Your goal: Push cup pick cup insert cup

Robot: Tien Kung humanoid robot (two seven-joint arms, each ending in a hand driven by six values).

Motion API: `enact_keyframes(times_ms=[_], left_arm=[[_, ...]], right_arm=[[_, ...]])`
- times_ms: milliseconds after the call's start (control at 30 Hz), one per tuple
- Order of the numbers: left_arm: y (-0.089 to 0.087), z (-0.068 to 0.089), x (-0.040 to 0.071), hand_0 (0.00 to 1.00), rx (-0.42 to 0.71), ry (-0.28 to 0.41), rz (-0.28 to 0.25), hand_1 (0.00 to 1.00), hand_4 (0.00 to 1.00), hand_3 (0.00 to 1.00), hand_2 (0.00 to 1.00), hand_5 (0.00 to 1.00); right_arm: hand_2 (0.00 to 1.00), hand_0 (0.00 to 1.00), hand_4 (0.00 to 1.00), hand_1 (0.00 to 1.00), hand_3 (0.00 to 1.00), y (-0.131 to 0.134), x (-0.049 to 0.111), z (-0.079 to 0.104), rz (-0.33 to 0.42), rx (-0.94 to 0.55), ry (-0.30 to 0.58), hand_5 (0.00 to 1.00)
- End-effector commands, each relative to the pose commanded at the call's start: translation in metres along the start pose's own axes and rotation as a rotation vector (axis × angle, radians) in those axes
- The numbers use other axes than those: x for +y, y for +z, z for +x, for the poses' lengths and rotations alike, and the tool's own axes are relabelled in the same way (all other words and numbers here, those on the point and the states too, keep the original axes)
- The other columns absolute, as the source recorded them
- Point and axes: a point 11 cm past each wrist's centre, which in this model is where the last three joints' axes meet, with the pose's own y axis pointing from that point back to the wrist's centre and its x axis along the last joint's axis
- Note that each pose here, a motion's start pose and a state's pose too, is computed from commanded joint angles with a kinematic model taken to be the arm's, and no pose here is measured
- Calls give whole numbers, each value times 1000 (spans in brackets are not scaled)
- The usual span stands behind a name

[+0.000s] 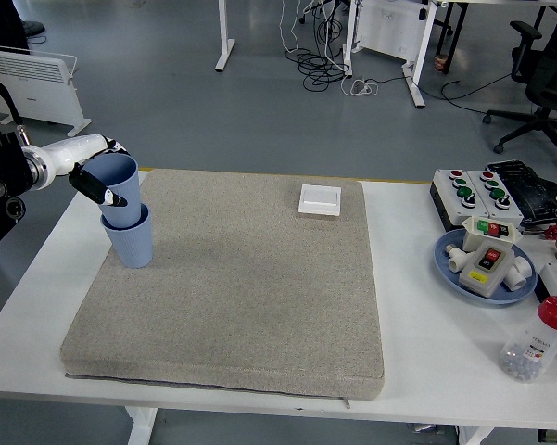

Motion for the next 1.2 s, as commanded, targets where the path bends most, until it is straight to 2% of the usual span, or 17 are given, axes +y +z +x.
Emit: enact_keyframes(times_ms=[67,100,267,300,467,500,1033,1067,1100,1167,1200], left_arm=[[0,0,0,474,0,1,-2,524,578,486,541,2],[0,-1,0,581,-1,0,-3,738,882,770,876,258],[-1,0,-1,581,-2,2,-5,738,882,770,876,258],[-1,0,-1,832,-1,3,-5,896,981,932,998,386],[-4,0,-1,832,4,2,5,896,981,932,998,386],[-4,0,-1,998,6,1,7,998,998,998,998,426],[-8,7,0,998,39,48,-16,998,998,998,998,475],[-7,7,1,998,40,54,-21,998,998,998,998,475],[-6,8,1,998,43,61,-30,998,998,998,998,521],[-4,10,2,998,46,76,-46,998,998,998,998,521],[-2,11,2,998,64,100,-76,998,998,998,998,521]], right_arm=[[644,722,120,649,575,0,0,0,0,0,0,467],[644,722,121,650,574,0,0,0,0,0,0,467],[644,722,121,650,574,0,0,0,1,1,0,467],[643,722,120,650,574,0,0,0,1,1,0,467],[643,722,120,650,574,-1,0,0,2,0,-1,467],[644,722,120,650,574,-1,0,0,2,0,-1,469],[644,722,119,649,573,-2,0,0,4,-2,-1,467],[644,722,119,649,573,-1,0,0,3,-1,-1,467],[644,722,119,649,573,-1,0,0,2,-1,-1,467],[644,722,119,649,573,-1,0,0,1,-1,0,467],[644,722,119,649,573,0,0,0,1,-1,0,467]])
